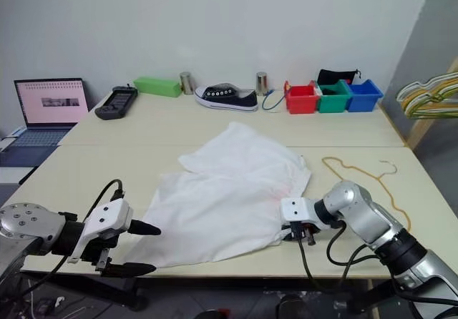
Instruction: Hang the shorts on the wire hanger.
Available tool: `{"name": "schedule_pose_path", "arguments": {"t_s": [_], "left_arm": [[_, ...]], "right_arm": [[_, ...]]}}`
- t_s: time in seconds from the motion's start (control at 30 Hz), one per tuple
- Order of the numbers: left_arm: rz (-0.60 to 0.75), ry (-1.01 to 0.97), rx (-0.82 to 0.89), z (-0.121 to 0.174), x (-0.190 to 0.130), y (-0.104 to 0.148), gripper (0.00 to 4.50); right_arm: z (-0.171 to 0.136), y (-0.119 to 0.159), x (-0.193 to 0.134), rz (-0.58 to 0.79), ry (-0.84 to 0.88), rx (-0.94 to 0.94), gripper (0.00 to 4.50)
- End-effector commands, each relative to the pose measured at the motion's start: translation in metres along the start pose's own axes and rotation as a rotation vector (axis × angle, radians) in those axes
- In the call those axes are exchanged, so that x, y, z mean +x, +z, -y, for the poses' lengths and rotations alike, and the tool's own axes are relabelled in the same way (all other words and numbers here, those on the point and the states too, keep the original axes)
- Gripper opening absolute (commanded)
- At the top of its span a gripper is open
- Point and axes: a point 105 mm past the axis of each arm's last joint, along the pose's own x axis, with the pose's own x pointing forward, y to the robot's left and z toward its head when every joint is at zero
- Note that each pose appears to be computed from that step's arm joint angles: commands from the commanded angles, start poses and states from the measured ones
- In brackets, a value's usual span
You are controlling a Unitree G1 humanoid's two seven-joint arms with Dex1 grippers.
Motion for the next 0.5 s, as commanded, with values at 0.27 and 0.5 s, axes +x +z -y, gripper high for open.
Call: {"name": "schedule_pose_path", "arguments": {"t_s": [0.27, 0.5], "left_arm": [[0.024, 0.004, 0.027, -0.006, 0.006, 0.007, 4.24], [0.033, 0.004, 0.038, -0.010, 0.009, 0.009, 4.24]], "right_arm": [[-0.020, 0.002, 0.005, 0.008, 0.054, -0.010, 0.02], [-0.030, 0.014, -0.003, 0.080, 0.115, 0.037, 0.64]]}}
